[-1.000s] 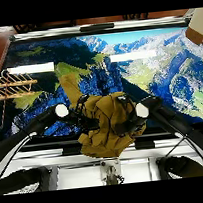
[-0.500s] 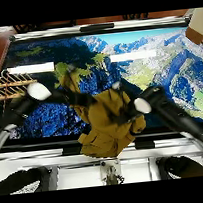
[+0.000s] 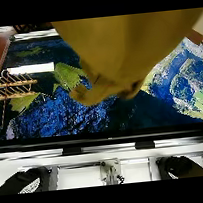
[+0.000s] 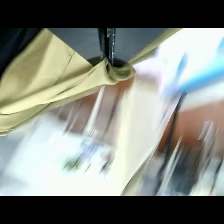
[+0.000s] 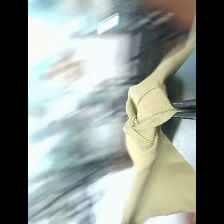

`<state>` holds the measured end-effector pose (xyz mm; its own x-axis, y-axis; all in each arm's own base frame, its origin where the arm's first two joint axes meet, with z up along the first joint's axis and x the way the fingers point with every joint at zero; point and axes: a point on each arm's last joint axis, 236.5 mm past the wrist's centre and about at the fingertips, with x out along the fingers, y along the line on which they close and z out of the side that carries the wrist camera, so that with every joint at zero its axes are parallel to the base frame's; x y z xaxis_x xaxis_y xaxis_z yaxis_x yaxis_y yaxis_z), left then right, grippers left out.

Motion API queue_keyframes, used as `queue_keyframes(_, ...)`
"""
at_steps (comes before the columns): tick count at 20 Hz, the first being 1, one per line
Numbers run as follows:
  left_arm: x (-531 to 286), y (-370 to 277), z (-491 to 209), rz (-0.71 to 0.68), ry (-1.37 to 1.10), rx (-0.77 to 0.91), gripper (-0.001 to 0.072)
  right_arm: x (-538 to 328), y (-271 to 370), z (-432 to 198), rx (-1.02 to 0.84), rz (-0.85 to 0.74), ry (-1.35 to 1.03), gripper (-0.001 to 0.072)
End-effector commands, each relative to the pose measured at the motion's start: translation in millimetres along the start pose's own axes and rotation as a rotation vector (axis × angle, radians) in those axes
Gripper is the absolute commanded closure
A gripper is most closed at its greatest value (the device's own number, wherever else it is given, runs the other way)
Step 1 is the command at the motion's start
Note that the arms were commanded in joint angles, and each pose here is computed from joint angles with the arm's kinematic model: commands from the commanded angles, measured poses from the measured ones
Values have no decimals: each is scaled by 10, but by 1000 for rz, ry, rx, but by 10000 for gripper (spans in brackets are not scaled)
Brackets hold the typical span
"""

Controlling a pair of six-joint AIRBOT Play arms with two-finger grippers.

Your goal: Fold the shirts.

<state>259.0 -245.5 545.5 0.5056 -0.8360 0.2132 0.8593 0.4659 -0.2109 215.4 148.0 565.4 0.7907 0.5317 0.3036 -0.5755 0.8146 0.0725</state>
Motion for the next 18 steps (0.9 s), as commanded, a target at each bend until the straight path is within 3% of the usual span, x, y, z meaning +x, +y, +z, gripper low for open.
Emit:
queue_keyframes(1,-330,-496,582,-45,-160,103,660,-239,190,541,58,87,-153,653)
queue_keyframes(4,-223,-68,70,81,29,115,660,-11,16,-355,-4,4,188,653)
queue_keyframes(7,-235,753,-1001,301,369,19,660,-29,-112,-1659,-2,-64,695,653)
queue_keyframes(11,-586,1663,-2448,553,723,-108,659,-281,308,-3385,124,59,1310,653)
queue_keyframes(15,-1078,2137,-3638,670,981,-233,659,-92,418,-4858,264,28,1454,653)
queue_keyframes(17,-1290,2313,-4038,774,1016,-396,653,-67,399,-5390,300,-12,1513,653)
queue_keyframes(18,-1355,2358,-4173,815,1025,-467,567,-73,413,-5587,316,-18,1547,620)
